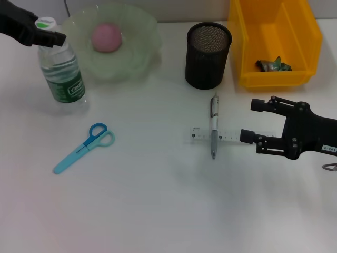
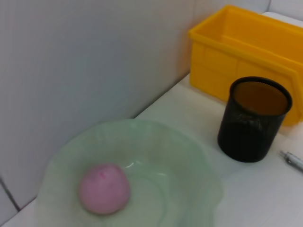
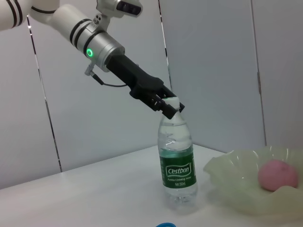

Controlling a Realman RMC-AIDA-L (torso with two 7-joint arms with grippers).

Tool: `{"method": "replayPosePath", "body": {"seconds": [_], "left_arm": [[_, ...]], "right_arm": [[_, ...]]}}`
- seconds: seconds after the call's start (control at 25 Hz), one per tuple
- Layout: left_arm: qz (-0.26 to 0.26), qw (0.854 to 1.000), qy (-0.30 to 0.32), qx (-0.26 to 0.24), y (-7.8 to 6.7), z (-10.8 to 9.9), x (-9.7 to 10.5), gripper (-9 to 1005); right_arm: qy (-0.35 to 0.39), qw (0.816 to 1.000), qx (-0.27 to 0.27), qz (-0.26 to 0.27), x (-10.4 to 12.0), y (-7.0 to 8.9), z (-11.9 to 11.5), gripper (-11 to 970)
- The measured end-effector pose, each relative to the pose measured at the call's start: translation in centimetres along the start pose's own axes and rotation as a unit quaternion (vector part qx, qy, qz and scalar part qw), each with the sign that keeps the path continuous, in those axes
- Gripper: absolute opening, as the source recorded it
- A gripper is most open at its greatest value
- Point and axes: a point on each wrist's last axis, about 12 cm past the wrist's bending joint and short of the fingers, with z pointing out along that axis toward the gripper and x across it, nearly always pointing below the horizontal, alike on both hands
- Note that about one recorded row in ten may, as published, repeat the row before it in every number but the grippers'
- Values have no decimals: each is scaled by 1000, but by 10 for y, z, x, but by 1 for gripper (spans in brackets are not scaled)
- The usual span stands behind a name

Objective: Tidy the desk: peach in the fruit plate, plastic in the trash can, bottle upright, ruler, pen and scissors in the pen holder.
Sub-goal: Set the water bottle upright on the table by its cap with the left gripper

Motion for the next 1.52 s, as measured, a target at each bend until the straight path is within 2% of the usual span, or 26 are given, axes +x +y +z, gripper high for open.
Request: {"method": "replayPosePath", "body": {"seconds": [0.52,1.12,1.52], "left_arm": [[-26,999,-7,-20,7,10,12,450],[-17,1000,-3,-14,3,15,11,450],[-17,1000,-5,-13,2,18,10,451]], "right_arm": [[0,1000,-1,0,0,0,0,811],[42,999,0,4,4,-3,0,811],[41,999,-3,5,2,-3,0,811]]}}
